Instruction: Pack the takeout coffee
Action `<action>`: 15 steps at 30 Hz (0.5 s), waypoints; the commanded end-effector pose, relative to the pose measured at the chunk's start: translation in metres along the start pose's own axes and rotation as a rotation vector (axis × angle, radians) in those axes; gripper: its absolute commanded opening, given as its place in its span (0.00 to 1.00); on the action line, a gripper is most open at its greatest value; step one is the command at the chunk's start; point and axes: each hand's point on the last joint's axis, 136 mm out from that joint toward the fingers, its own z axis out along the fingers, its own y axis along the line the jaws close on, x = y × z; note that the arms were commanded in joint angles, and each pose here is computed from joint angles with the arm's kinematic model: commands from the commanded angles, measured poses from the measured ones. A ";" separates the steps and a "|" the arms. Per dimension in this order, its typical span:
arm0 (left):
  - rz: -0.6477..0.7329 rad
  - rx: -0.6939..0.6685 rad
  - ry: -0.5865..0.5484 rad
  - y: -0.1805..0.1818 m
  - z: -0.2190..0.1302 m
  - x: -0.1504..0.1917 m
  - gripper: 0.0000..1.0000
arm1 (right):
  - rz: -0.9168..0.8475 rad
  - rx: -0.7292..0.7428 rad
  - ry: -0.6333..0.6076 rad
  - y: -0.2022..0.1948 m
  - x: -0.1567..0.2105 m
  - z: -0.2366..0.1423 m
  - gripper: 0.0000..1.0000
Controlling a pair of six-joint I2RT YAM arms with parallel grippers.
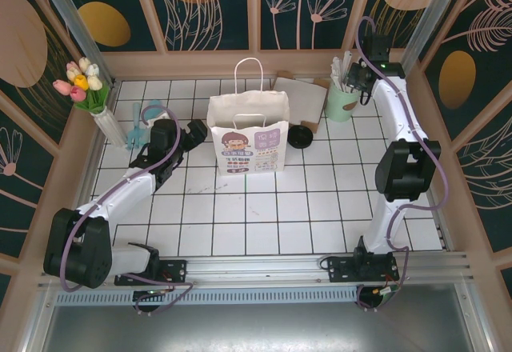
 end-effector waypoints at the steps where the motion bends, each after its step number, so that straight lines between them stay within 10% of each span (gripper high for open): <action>1: -0.003 0.037 -0.022 -0.012 0.000 -0.011 0.99 | -0.026 0.008 -0.069 -0.002 -0.020 -0.016 0.16; 15: -0.003 0.036 -0.022 -0.012 0.000 -0.011 0.99 | -0.086 0.007 -0.117 0.001 -0.039 -0.026 0.19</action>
